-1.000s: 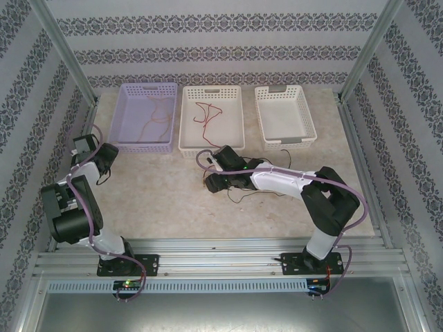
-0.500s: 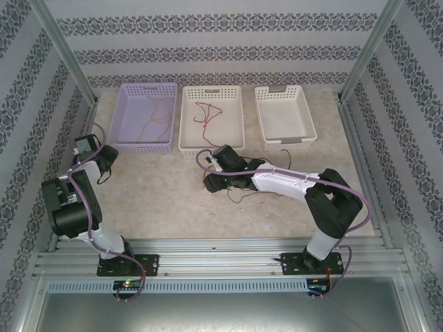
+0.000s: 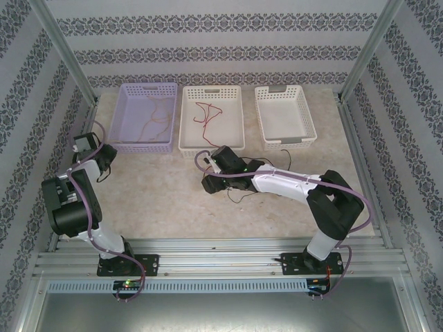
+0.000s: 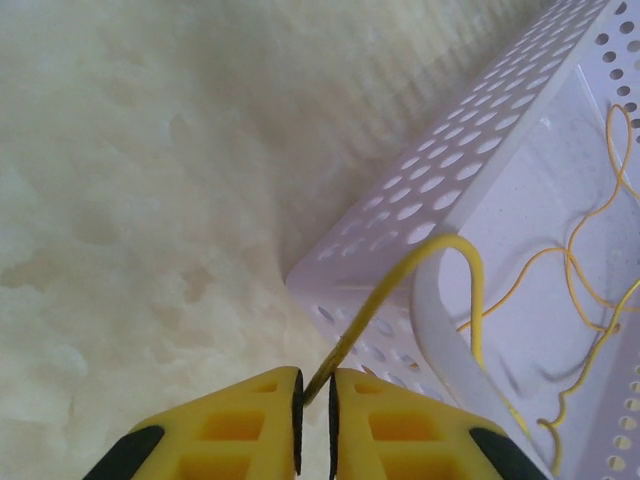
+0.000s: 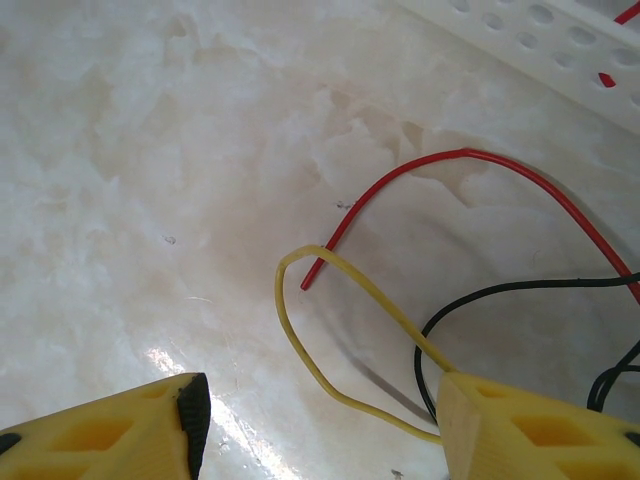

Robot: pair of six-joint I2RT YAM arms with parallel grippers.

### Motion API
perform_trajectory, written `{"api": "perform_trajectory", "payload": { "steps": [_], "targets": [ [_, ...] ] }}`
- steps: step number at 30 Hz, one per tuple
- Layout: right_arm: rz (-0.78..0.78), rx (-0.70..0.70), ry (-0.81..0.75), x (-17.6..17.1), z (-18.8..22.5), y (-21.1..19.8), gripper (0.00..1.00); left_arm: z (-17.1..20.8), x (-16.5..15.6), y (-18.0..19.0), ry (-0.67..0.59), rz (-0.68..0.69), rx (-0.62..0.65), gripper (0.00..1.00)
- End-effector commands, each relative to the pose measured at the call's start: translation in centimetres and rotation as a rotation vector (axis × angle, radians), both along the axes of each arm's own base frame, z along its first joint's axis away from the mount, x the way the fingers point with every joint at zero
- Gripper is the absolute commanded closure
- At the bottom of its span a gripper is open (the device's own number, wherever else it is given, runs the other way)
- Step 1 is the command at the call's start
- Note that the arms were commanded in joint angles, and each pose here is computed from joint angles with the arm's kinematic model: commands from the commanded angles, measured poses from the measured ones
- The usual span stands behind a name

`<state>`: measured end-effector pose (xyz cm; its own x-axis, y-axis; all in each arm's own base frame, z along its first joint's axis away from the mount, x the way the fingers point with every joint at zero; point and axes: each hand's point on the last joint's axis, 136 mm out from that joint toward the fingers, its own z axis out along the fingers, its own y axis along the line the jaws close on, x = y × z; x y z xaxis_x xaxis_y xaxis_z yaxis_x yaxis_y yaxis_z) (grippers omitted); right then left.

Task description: Untangle the cables

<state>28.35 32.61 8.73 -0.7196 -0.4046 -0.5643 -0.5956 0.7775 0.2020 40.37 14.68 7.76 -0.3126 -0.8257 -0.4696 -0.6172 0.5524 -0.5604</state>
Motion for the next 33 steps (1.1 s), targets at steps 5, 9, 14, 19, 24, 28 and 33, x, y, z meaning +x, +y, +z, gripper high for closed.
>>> {"api": "perform_trajectory", "payload": {
  "steps": [5, 9, 14, 19, 24, 28, 33],
  "targets": [
    [0.021, 0.033, -0.019, -0.6, 1.3, 0.7, 0.38, 1.7, 1.4, -0.2, -0.059, -0.041, 0.018, 0.91],
    [0.024, 0.036, -0.020, -0.6, 1.4, 0.8, 0.38, 2.1, 1.4, -0.3, -0.067, -0.052, 0.017, 0.99],
    [0.026, 0.045, -0.018, -0.7, 1.6, 0.9, 0.38, 3.2, 1.5, -1.1, -0.083, -0.080, 0.011, 1.00],
    [0.028, 0.052, -0.014, -0.8, 1.7, 1.0, 0.38, 5.1, 2.1, -2.4, -0.104, -0.140, 0.019, 1.00],
    [0.029, 0.055, -0.012, -0.9, 1.8, 1.0, 0.38, 7.4, 2.7, -3.2, -0.135, -0.184, 0.018, 1.00],
    [0.030, 0.064, -0.012, -1.0, 2.0, 1.1, 0.38, 9.4, 4.1, -4.2, -0.182, -0.227, -0.030, 1.00],
    [0.030, 0.062, -0.010, -1.1, 1.9, 1.0, 0.38, 9.4, 5.8, -6.1, -0.153, -0.274, -0.048, 1.00]
  ]
}}
